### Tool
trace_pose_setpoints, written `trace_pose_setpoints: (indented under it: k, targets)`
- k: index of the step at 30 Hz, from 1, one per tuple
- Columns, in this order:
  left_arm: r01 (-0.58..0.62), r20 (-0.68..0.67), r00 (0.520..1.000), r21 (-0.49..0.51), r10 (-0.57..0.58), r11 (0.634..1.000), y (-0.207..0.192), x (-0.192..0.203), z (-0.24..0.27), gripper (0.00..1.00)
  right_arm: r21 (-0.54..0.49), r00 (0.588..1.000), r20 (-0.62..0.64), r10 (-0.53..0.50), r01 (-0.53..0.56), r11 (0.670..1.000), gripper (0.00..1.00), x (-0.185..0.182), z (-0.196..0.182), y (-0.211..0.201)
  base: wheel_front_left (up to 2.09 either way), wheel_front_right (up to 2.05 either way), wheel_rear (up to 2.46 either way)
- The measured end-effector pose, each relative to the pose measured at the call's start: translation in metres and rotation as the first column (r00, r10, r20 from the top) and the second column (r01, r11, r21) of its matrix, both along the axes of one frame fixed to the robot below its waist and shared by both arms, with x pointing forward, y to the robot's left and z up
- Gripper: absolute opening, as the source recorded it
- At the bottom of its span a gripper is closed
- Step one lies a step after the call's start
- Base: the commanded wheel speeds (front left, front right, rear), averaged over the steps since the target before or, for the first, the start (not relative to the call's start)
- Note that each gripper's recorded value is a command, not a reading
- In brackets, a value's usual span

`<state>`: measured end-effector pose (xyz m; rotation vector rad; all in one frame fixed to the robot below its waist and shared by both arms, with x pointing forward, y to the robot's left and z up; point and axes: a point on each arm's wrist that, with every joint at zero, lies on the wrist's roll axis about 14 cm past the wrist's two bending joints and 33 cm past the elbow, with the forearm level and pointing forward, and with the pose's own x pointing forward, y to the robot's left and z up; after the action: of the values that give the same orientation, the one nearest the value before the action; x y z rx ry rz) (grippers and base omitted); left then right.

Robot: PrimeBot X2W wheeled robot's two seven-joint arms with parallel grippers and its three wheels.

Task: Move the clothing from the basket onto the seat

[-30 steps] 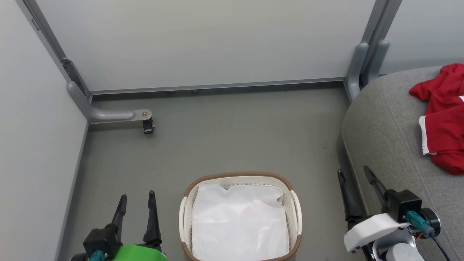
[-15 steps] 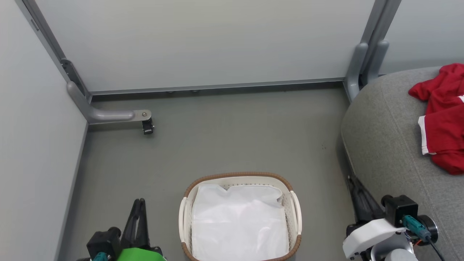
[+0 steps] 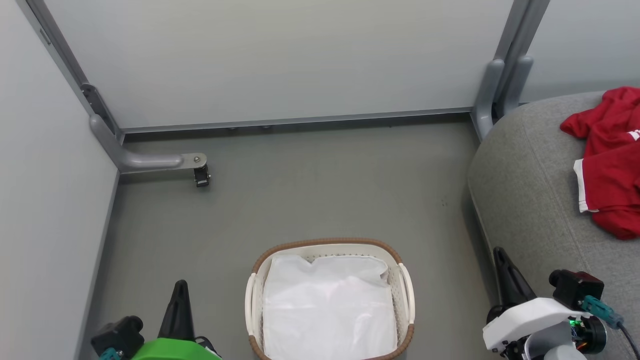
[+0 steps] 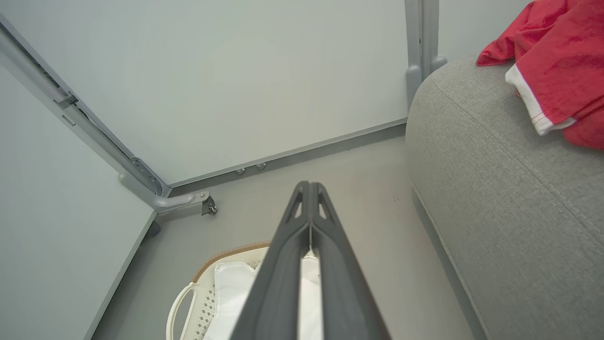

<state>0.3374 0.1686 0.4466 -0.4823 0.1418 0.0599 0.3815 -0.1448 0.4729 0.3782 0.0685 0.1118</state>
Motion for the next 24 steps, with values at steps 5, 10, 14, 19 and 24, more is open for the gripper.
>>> trace_pose_setpoints:
  k: [5, 10, 14, 19, 24]
  targets:
    - [-0.018, -0.012, 1.0, -0.079, 0.018, 0.997, 0.003, 0.002, -0.001, 0.0, 0.083, 0.999, -0.019, -0.027, 0.028, 0.996, 0.0, 0.0, 0.0, -0.006, 0.0, 0.0, 0.0]
    - [-0.035, -0.013, 0.999, -0.148, 0.033, 0.988, 0.006, 0.006, 0.002, 0.0, 0.159, 0.998, -0.039, -0.045, 0.051, 0.986, 0.0, 0.001, -0.001, -0.01, 0.0, 0.0, 0.0]
    - [-0.048, -0.018, 0.999, -0.202, 0.045, 0.978, 0.009, 0.007, 0.002, 0.0, 0.217, 0.997, -0.055, -0.058, 0.069, 0.974, 0.0, 0.001, -0.001, -0.013, 0.0, 0.0, 0.0]
    - [-0.057, -0.019, 0.998, -0.265, 0.054, 0.962, 0.01, 0.011, 0.004, 0.0, 0.284, 0.995, -0.068, -0.072, 0.089, 0.955, 0.0, 0.002, 0.0, -0.017, 0.0, 0.0, 0.0]
    - [-0.07, -0.022, 0.998, -0.325, 0.066, 0.943, 0.014, 0.013, 0.006, 0.0, 0.349, 0.993, -0.08, -0.083, 0.105, 0.931, 0.0, 0.003, 0.002, -0.021, 0.0, 0.0, 0.0]
